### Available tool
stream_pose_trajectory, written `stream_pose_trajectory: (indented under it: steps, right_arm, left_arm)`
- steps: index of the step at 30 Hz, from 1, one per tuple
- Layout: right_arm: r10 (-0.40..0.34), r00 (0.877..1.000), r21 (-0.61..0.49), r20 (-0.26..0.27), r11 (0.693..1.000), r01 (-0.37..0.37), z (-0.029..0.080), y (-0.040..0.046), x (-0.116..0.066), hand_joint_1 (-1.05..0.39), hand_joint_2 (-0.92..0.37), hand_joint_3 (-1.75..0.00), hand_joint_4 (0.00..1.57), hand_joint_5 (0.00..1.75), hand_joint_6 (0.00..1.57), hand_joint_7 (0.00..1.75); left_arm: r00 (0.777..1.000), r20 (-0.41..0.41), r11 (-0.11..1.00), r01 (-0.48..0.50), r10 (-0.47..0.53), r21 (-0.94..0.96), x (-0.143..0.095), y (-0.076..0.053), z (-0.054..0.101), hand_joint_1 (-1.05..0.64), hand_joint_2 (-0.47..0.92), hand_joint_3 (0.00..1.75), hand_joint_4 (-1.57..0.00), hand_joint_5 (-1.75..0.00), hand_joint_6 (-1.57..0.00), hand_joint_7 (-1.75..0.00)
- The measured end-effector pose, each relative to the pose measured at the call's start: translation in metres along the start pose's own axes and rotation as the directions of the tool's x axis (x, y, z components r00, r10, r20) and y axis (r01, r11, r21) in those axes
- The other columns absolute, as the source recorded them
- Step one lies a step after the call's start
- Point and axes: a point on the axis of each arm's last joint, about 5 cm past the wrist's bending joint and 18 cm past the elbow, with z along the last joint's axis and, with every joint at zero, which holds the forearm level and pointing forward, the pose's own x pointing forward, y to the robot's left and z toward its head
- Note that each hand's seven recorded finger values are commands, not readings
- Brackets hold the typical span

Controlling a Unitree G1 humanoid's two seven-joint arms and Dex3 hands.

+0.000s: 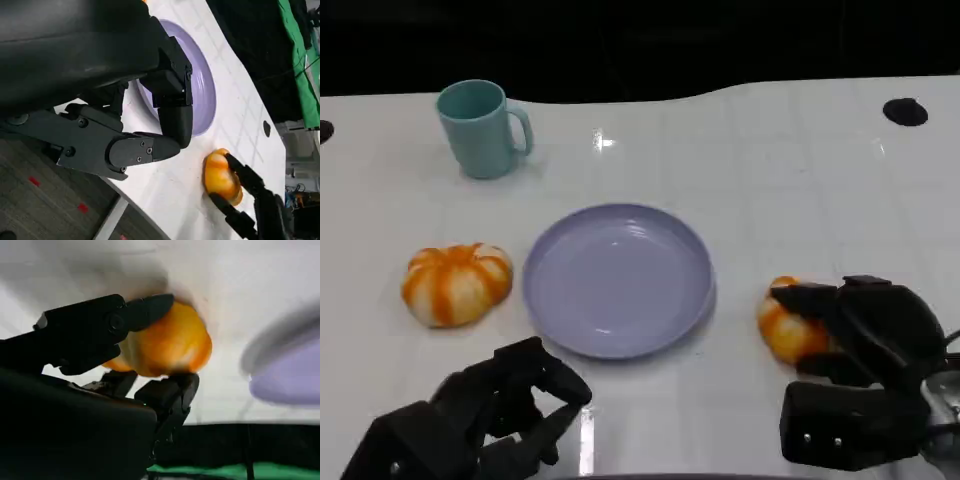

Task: Grasp the bread from the table and place it into the plate.

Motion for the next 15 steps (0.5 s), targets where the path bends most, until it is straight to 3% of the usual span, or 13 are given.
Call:
stream_pose_trajectory:
  steps: [2,4,13,15]
  right_arm:
    - [-0.053,0.998,0.033,0.037,0.998,0.051,-0.0016,0.0036,-0.0011,-0.07,-0.37,-1.24,0.97,1.73,0.87,1.54]
    - [-0.083,0.995,0.059,0.060,0.995,0.079,-0.0026,0.0057,-0.0016,-0.08,-0.30,-1.33,0.96,1.74,0.81,1.62]
    - [-0.132,0.988,0.069,0.081,0.990,0.127,-0.0014,0.0026,0.0031,-0.09,-0.32,-1.30,0.98,1.75,0.77,1.69]
    - [-0.141,0.986,0.076,0.087,0.988,0.134,0.0005,0.0017,0.0038,-0.06,-0.28,-1.31,0.98,1.75,0.76,1.72]
  left_arm:
    - [1.000,0.001,1.000,0.000,0.000,0.000,0.0000,0.0000,0.0003,-0.40,0.92,0.46,-0.65,-1.75,-0.60,-1.33]
    - [1.000,0.001,1.000,0.000,0.000,-0.001,0.0000,-0.0001,0.0003,-0.39,0.92,0.46,-0.65,-1.75,-0.60,-1.33]
    - [1.000,-0.004,1.000,-0.001,0.001,-0.006,0.0002,-0.0008,0.0012,-0.37,0.92,0.46,-0.65,-1.75,-0.60,-1.32]
    - [1.000,-0.004,1.000,-0.001,0.001,-0.005,0.0002,-0.0008,0.0010,-0.38,0.92,0.46,-0.65,-1.75,-0.60,-1.32]
